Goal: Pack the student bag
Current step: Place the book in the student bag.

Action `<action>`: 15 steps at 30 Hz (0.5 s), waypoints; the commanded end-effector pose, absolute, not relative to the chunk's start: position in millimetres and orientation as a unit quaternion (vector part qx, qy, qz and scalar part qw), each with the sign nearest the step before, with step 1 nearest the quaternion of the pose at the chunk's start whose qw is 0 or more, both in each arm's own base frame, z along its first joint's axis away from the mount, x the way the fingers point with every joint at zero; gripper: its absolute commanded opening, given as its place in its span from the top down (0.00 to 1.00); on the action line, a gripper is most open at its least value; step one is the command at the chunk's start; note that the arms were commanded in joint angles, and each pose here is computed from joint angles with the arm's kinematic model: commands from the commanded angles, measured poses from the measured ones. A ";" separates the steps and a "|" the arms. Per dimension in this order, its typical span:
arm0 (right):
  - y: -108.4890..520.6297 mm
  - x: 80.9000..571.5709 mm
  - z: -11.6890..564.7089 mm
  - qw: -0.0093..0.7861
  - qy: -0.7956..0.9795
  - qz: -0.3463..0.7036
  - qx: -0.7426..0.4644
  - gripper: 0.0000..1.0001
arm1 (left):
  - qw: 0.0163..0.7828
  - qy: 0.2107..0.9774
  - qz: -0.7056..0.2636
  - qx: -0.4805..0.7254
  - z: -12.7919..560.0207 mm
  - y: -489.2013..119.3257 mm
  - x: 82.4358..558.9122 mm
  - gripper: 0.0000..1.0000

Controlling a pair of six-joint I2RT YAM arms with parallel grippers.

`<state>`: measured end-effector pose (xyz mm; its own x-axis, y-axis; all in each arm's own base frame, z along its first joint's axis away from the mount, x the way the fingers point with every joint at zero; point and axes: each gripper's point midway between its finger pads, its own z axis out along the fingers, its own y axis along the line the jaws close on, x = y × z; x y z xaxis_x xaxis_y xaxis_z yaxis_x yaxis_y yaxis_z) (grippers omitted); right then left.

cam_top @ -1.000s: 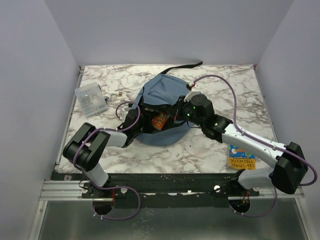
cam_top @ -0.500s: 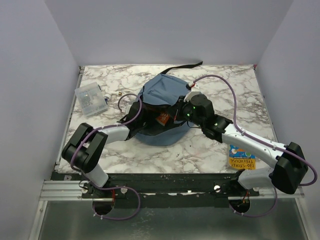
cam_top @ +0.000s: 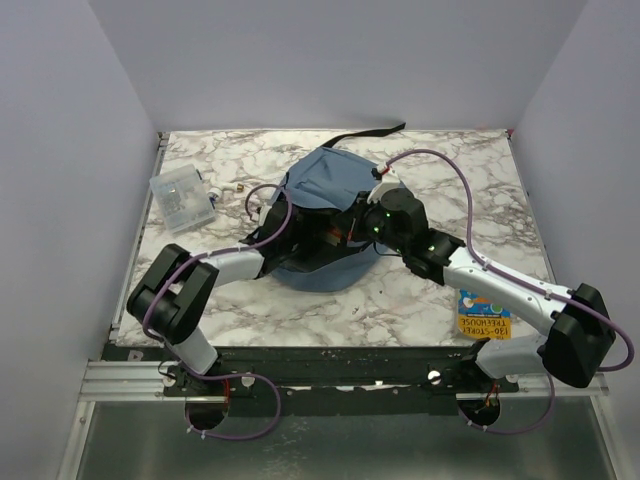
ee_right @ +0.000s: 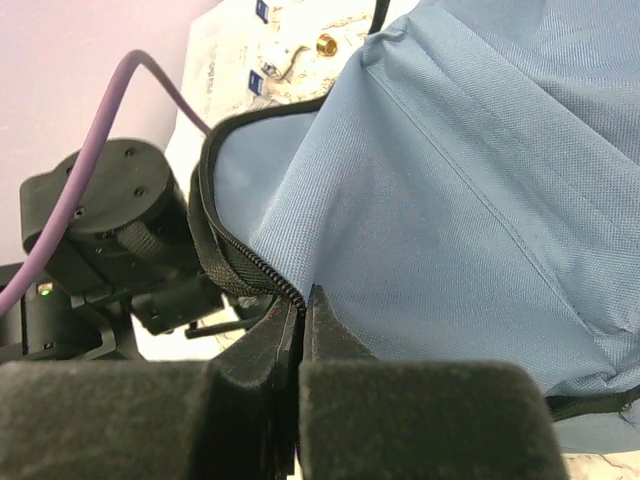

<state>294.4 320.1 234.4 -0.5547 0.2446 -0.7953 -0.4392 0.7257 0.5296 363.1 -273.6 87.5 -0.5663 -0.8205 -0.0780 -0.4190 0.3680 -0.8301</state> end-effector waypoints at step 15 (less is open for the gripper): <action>322.8 291.7 222.5 0.459 0.808 0.359 -0.087 0.80 | 0.435 0.786 -0.395 -0.194 187.5 -186.1 278.0 0.13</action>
